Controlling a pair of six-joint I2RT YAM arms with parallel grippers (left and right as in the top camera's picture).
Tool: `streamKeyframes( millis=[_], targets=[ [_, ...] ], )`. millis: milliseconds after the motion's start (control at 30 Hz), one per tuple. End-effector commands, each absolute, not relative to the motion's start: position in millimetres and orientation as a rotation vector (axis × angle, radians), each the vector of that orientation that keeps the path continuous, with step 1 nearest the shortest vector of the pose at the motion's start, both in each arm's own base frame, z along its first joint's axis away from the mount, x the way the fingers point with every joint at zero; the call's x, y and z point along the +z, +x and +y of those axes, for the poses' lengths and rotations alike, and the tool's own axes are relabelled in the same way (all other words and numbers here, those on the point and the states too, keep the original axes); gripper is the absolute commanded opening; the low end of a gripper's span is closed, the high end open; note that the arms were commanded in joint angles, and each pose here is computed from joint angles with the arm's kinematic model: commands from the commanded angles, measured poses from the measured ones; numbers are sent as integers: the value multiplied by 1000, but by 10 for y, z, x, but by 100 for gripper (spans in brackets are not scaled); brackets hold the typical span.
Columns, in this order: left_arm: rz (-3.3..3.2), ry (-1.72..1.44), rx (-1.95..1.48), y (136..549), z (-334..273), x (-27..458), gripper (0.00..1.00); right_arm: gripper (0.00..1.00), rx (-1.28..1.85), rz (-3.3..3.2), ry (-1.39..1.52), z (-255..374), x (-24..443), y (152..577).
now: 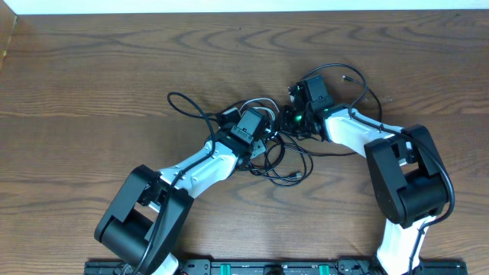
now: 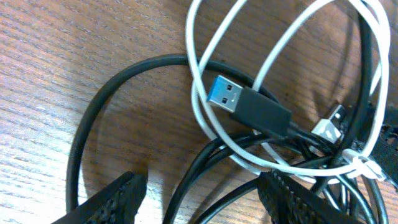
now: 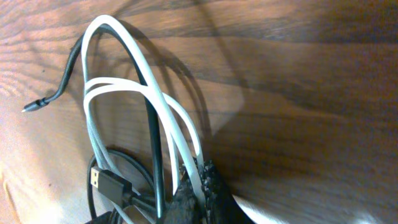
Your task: Untangle cables
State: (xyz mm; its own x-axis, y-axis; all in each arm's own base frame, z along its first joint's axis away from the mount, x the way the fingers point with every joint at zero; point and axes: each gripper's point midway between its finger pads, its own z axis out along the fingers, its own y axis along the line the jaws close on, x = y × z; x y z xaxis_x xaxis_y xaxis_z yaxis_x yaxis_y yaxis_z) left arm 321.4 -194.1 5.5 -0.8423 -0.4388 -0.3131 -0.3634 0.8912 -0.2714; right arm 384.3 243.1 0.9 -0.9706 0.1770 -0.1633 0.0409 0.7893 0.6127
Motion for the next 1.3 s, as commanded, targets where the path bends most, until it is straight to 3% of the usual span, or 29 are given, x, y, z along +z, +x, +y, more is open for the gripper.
streamKeyframes(
  millis=[0, 233, 333, 367, 567, 1267],
  targets=[
    [2748, -611, -281, 3088, -1926, -68, 66, 1, 1067, 2791, 53, 2436, -114, 3695],
    [2750, -612, -278, 3083, -1922, -70, 67, 1, 1686, 2436, -343, 2606, 648, 3610],
    [2750, -612, -278, 3083, -1922, -70, 90, 1, 1802, 2345, -415, 2576, 806, 3560],
    [2750, -612, -278, 3083, -1922, -70, 92, 1, 1828, 2322, -432, 2572, 845, 3550],
    [2750, -612, -278, 3083, -1923, -70, 93, 1, 1927, 2154, -570, 2615, 1101, 3536],
    [2751, -611, -279, 3081, -1925, -68, 94, 2, 1848, 1911, -522, 2625, 1771, 4032]
  ],
)
